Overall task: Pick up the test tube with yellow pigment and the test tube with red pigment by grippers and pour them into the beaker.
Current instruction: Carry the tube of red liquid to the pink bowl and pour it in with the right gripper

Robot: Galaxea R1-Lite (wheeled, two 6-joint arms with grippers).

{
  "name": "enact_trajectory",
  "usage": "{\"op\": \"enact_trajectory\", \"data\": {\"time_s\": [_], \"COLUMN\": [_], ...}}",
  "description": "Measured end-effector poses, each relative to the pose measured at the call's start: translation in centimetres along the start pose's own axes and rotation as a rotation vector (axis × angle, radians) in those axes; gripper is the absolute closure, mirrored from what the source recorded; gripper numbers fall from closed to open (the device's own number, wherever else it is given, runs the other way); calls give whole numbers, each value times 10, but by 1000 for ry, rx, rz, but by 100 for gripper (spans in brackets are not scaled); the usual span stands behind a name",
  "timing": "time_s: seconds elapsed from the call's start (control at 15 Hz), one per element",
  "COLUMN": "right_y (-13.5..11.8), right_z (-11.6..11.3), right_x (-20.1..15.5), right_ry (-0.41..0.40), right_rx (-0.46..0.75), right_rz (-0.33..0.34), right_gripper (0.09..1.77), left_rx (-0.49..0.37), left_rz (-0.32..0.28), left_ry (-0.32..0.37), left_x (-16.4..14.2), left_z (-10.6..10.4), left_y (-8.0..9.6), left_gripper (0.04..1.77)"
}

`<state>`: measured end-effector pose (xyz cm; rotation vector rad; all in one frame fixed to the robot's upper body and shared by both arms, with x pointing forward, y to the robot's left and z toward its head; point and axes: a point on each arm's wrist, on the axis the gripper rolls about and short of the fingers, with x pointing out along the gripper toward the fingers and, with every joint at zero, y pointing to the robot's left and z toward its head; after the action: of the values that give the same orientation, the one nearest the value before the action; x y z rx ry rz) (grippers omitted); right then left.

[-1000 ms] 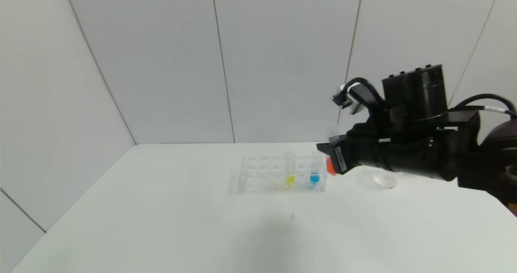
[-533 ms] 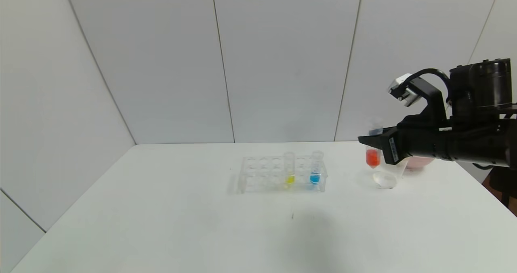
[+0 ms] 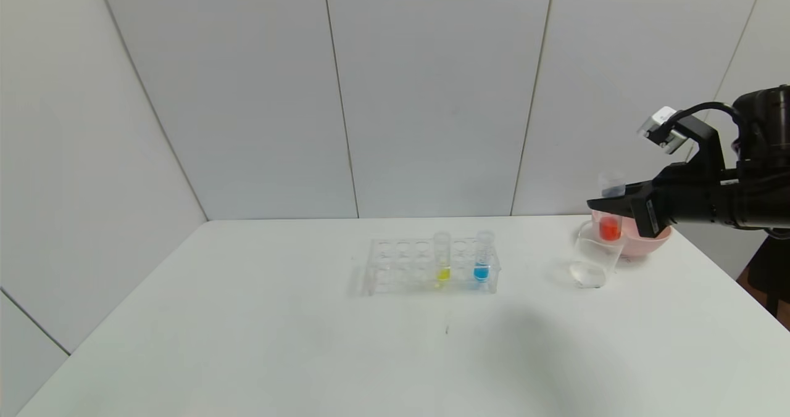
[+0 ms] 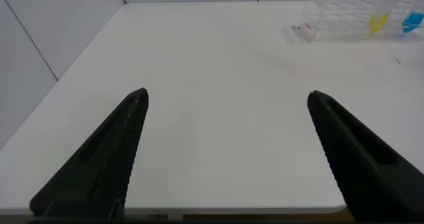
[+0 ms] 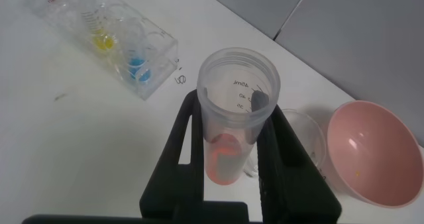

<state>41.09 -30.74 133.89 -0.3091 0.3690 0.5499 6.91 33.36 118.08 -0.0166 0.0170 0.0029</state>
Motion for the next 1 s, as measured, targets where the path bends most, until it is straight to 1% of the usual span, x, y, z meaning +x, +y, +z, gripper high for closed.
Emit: {"op": "enact_trajectory", "data": {"time_s": [0.13,0.33,0.47,0.6,1.0], "right_y": [-13,-24,-30,-35,-58], "right_z": [-4,-8,-9,-12,-18], "right_x": [0,-3,-6,-4,10], "right_ry": [12,80,75,65,69], "right_rx": [-19,-16,-36,-73,-176], "right_rz": [-10,13,58,80,67], "right_gripper": [134,134,134,134,134], "left_rx": [0,0,0,0,0], "left_rz": [0,0,0,0,0], "left_ry": [0,0,0,0,0], "left_x": [0,0,0,0,0], "left_z": [0,0,0,0,0], "left_y": [0,0,0,0,0], "left_gripper": [9,9,9,9,9]}}
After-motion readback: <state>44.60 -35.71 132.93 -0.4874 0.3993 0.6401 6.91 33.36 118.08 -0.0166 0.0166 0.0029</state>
